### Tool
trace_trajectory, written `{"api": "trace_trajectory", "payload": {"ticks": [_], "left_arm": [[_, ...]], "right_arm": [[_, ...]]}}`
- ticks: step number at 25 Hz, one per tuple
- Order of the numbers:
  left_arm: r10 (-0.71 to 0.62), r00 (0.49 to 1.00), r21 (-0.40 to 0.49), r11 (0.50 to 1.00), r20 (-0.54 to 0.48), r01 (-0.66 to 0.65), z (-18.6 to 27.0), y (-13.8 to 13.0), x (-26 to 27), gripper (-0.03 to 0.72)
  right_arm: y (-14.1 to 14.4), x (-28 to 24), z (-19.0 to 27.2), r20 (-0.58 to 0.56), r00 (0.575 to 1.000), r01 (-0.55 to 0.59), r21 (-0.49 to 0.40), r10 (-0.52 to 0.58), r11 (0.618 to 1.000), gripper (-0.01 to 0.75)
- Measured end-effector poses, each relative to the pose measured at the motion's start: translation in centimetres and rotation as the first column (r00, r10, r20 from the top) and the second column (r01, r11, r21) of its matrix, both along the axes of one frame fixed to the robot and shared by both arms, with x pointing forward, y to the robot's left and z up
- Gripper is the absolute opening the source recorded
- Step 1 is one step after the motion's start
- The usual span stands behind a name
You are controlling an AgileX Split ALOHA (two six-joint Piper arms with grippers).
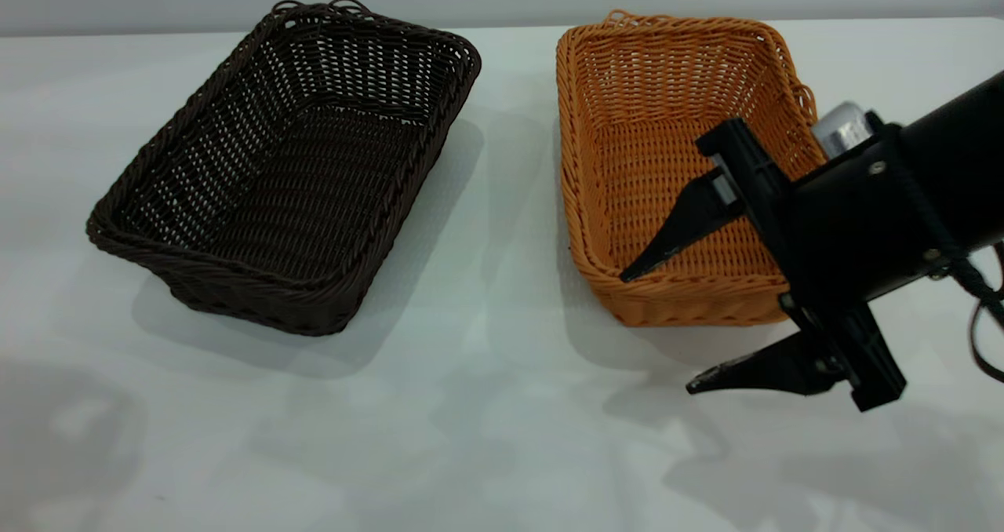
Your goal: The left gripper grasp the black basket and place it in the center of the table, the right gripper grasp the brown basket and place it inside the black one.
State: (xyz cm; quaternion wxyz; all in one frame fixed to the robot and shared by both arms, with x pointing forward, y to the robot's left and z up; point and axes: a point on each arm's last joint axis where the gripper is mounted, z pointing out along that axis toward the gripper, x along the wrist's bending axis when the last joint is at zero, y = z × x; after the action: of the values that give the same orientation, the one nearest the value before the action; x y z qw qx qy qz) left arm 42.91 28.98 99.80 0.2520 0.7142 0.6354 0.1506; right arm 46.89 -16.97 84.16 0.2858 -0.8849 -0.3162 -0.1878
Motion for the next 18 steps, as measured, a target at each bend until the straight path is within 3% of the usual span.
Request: {"api": "trace_trajectory", "payload": {"ticks": [8,13,18], "left_arm": [[-0.026,0.999,-0.007,1.0,-0.029,0.026,-0.7,-0.2,0.4,0.511],[-0.027,0.999,-0.003,1.0,-0.039,0.027,-1.1,-0.1,0.7,0.51],[-0.033,0.996,-0.008,0.999,-0.082,0.033,-1.6,-0.2,1.1,0.51]], "right_arm": [[0.4,3.9,-0.5,0.017,0.991,0.131,-0.063,-0.13,0.989,0.555],[-0.1,4.8,-1.0,-0.011,0.969,0.244,-0.122,-0.247,0.962,0.555],[-0.8,4.7,-2.4,-0.033,0.955,0.284,-0.204,-0.296,0.937,0.555]]}}
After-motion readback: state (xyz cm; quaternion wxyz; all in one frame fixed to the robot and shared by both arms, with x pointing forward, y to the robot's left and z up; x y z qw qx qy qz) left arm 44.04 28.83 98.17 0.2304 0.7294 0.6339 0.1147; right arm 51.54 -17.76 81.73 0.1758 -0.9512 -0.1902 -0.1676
